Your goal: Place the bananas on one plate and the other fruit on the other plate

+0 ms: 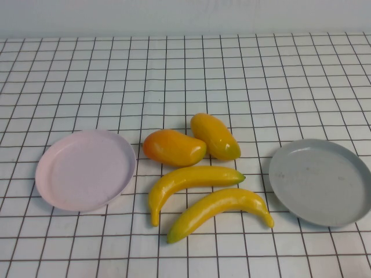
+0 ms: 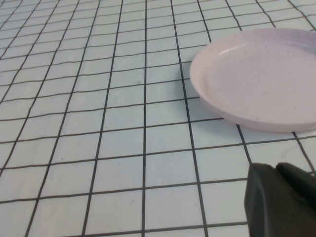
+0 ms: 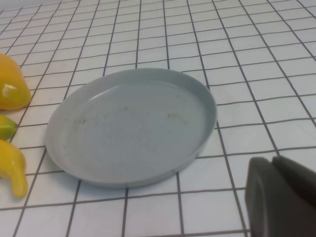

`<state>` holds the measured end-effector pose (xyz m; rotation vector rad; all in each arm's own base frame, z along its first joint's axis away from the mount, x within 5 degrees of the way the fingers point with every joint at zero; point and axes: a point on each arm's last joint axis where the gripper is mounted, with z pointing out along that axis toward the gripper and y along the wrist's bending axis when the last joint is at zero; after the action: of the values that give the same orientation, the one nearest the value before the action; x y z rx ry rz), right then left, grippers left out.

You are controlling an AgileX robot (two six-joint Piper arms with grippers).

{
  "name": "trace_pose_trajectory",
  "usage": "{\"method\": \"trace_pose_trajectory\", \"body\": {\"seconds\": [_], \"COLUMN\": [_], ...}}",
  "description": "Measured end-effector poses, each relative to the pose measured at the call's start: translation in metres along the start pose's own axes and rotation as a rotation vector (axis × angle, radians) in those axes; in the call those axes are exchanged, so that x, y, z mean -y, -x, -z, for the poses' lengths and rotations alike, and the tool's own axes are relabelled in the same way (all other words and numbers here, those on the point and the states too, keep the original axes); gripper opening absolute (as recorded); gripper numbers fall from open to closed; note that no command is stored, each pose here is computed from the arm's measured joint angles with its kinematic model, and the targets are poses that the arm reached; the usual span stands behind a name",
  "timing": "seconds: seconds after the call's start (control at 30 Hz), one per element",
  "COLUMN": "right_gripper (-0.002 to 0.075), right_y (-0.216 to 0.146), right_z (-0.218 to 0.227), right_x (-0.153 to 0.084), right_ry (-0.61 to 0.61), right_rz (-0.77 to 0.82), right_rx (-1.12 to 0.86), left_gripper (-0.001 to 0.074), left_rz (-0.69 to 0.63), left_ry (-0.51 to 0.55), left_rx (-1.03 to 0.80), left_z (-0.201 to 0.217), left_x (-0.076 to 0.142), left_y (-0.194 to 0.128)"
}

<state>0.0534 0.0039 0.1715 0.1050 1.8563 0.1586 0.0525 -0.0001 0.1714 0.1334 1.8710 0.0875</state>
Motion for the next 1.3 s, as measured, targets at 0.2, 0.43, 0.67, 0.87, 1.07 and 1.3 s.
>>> {"method": "trace_pose_trajectory", "body": {"seconds": [0.2,0.43,0.67,0.87,1.07,1.3], "right_gripper": [-0.0015,-0.0015,-0.0015,-0.0015,-0.0015,-0.0015], "right_y": [0.000,0.000,0.000,0.000,0.000,0.000], "right_z": [0.000,0.000,0.000,0.000,0.000,0.000], "right_x": [0.000,0.000,0.000,0.000,0.000,0.000], "right_ry": [0.000,0.000,0.000,0.000,0.000,0.000], "right_rz": [0.000,0.000,0.000,0.000,0.000,0.000], "right_rx": [0.000,0.000,0.000,0.000,0.000,0.000], "left_gripper": [-0.0005,-0.0005,-0.0005,-0.0005,-0.0005,-0.0005], "left_rz": [0.000,0.000,0.000,0.000,-0.014,0.832], "left_ry": [0.000,0.000,0.000,0.000,0.016,-0.126], "left_rx": [0.000,0.000,0.000,0.000,0.023,0.305], "left_z": [0.000,0.000,0.000,0.000,0.000,0.005], "left_x": [0.000,0.000,0.000,0.000,-0.001,-0.001], "left_y": [0.000,0.000,0.000,0.000,0.002,0.029]}}
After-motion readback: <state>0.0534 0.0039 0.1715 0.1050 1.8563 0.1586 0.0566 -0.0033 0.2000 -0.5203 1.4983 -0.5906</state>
